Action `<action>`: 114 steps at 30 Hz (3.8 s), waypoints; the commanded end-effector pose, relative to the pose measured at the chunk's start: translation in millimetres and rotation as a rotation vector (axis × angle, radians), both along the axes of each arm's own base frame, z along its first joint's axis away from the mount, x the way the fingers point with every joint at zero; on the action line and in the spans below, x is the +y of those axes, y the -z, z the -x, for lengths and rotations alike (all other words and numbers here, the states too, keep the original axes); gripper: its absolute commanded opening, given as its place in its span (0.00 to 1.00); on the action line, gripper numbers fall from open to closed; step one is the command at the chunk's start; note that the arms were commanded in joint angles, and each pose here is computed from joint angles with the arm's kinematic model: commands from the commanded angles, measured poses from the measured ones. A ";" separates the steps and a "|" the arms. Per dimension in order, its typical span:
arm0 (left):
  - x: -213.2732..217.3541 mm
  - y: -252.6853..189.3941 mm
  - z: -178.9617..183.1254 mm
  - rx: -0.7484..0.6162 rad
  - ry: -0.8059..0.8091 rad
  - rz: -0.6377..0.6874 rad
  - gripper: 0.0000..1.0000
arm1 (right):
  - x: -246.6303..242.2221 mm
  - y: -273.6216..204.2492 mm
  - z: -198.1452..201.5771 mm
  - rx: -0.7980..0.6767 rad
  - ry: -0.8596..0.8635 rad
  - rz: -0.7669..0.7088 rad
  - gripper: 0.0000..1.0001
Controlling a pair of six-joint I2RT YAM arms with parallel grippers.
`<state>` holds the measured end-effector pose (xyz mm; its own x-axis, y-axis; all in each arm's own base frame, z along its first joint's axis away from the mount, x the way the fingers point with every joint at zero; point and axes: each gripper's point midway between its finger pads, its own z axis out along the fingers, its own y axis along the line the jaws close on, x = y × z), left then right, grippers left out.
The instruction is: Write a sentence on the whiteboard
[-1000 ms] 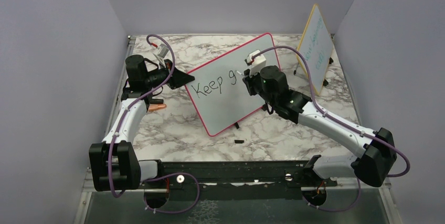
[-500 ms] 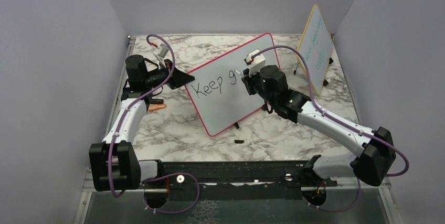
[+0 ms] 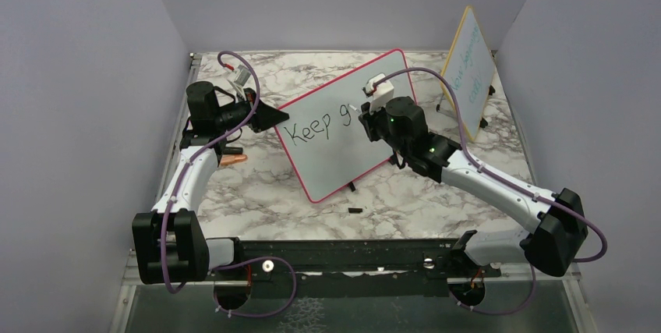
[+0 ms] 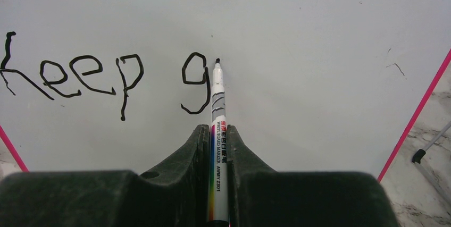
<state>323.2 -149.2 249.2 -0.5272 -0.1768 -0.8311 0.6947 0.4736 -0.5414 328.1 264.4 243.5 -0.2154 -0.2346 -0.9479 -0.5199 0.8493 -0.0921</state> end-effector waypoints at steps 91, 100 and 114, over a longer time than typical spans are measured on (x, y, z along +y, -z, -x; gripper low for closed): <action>-0.7 24.1 -3.4 0.032 -0.010 -0.053 0.00 | -22.6 -17.3 1.2 -0.052 0.054 -0.002 0.00; -0.7 24.7 -2.9 0.034 -0.010 -0.053 0.00 | -42.5 -15.4 -12.6 -0.066 0.110 0.003 0.01; -0.7 25.4 -3.3 0.036 -0.009 -0.054 0.00 | -30.8 -11.0 -15.9 -0.058 0.060 0.004 0.00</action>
<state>323.9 -149.3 249.9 -0.5272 -0.1762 -0.8313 0.6956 0.4725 -0.5413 339.5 228.7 250.1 -0.1996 -0.2323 -0.9519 -0.4482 0.8855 -0.1221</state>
